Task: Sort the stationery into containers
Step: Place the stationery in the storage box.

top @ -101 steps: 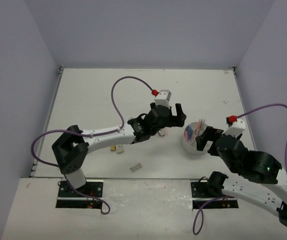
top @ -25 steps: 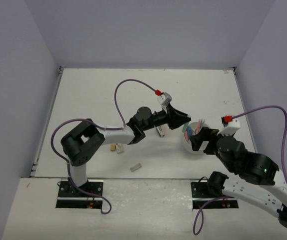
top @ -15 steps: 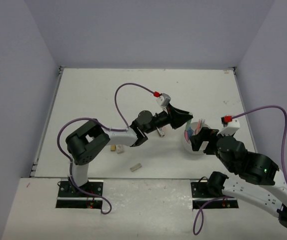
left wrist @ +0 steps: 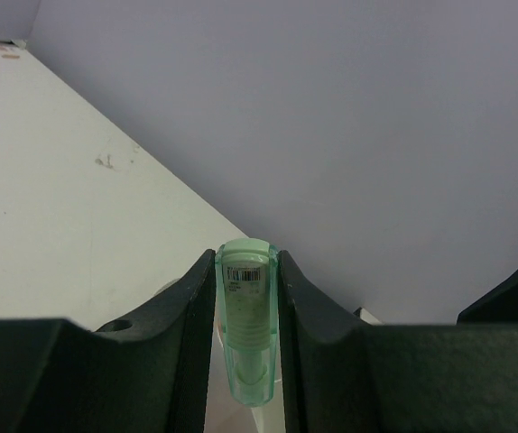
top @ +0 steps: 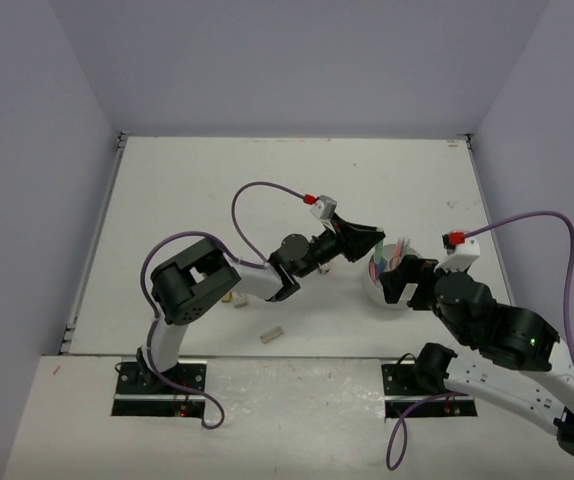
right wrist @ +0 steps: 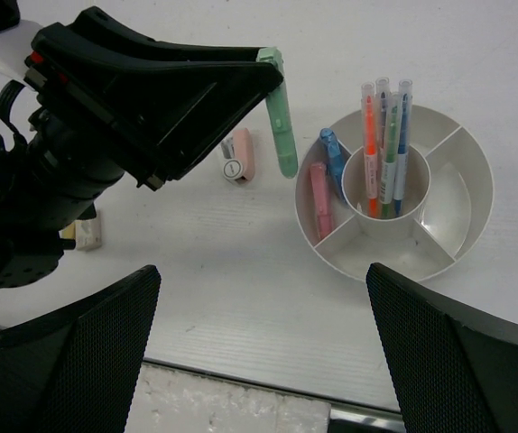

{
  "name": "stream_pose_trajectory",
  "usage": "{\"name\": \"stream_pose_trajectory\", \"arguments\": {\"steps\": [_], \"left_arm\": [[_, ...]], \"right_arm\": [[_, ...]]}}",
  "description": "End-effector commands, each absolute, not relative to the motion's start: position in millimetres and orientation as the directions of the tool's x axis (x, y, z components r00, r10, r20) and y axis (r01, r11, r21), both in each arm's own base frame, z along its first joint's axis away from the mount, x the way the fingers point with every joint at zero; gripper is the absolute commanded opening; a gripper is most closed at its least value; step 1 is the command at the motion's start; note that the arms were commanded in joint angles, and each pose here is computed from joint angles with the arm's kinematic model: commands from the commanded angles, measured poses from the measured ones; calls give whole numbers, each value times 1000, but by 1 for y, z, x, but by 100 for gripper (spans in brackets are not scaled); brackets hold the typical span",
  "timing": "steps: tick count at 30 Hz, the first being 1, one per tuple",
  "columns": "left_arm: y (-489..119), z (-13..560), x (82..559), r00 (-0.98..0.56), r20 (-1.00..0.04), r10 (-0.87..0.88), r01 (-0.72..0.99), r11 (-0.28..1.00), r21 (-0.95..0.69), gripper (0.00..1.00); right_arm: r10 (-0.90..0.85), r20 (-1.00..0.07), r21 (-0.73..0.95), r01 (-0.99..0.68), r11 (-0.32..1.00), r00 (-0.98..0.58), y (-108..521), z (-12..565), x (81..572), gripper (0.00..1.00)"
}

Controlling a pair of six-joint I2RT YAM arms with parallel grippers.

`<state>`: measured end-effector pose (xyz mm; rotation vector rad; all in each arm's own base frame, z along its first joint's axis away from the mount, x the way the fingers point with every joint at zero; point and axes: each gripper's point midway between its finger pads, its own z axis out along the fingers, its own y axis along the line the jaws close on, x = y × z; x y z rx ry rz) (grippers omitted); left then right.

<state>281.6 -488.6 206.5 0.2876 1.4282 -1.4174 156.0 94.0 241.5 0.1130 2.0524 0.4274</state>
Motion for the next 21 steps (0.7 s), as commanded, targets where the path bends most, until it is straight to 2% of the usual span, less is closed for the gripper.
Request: {"name": "stream_pose_trajectory", "arguments": {"steps": [1,16,21], "left_arm": [[-489,227,283,-385,-722,-575,779,217,-589,0],[-493,202,276,-407,-707,-578,754,224,-617,0],[-491,200,274,-408,-709,-575,751,229,-619,23]], "right_arm": [[268,-832,369,-122,922,-485,94,256,154,99],[255,-831,362,-133,923,-494,93,253,151,99],[252,-830,361,-135,923,-498,94,251,151,99]]}}
